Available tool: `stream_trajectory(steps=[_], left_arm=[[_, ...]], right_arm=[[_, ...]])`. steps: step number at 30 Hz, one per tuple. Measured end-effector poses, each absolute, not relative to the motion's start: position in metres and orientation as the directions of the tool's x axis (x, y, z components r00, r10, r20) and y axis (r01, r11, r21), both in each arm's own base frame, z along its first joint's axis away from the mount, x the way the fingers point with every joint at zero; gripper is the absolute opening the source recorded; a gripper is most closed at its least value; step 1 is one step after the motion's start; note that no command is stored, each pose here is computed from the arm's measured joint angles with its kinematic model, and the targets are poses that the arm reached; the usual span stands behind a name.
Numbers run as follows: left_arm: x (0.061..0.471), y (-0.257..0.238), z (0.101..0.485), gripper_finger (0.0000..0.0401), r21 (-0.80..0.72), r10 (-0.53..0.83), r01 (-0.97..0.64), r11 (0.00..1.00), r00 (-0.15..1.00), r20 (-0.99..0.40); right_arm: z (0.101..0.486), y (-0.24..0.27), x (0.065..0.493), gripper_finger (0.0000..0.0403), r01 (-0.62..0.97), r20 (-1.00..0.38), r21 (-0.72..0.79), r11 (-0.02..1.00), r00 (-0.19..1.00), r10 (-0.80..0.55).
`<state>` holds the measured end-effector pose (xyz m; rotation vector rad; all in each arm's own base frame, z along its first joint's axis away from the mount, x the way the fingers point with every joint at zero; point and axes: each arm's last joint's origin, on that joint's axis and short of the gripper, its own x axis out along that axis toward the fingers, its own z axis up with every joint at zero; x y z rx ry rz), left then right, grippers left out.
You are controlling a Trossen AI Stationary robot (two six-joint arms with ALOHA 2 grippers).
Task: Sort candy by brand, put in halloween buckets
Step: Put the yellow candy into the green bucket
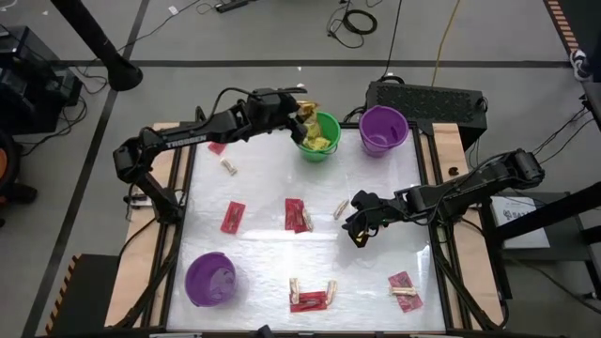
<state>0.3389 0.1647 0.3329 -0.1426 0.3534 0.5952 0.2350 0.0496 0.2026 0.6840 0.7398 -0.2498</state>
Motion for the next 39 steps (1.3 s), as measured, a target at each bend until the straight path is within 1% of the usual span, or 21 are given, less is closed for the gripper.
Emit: stream_trajectory(steps=[5, 15, 20, 23, 26, 32, 37, 39], left_arm=[[0.339, 0.164, 0.332, 0.0189, -0.045, 0.502, -0.557, 0.829, 0.778, -0.378], [0.338, 0.163, 0.32, 0.0189, -0.053, 0.483, -0.57, 0.82, 0.738, -0.471], [0.339, 0.164, 0.315, 0.0189, -0.041, 0.495, -0.586, 0.81, 0.718, -0.489], [0.342, 0.164, 0.312, 0.0189, -0.061, 0.493, -0.593, 0.803, 0.717, -0.493], [0.341, 0.163, 0.307, 0.0189, -0.051, 0.48, -0.594, 0.803, 0.695, -0.535], [0.338, 0.163, 0.303, 0.0189, -0.033, 0.482, -0.607, 0.794, 0.662, -0.573], [0.339, 0.163, 0.301, 0.0189, -0.029, 0.495, -0.619, 0.785, 0.654, -0.572], [0.345, 0.166, 0.299, 0.0189, -0.064, 0.502, -0.632, 0.772, 0.669, -0.548]], right_arm=[[0.203, 0.05, 0.235, 0.013, 0.438, -0.691, 0.482, 0.759, 0.722, 0.022], [0.203, 0.05, 0.235, 0.013, 0.438, -0.691, 0.483, 0.758, 0.722, 0.023], [0.203, 0.05, 0.235, 0.013, 0.44, -0.691, 0.486, 0.755, 0.723, 0.023], [0.203, 0.05, 0.235, 0.013, 0.439, -0.689, 0.487, 0.755, 0.724, 0.024], [0.203, 0.05, 0.235, 0.013, 0.438, -0.688, 0.488, 0.755, 0.725, 0.024], [0.203, 0.05, 0.235, 0.013, 0.427, -0.686, 0.48, 0.766, 0.727, 0.025], [0.203, 0.05, 0.235, 0.013, 0.423, -0.686, 0.476, 0.771, 0.727, 0.025], [0.203, 0.05, 0.235, 0.013, 0.422, -0.686, 0.475, 0.772, 0.727, 0.025]])
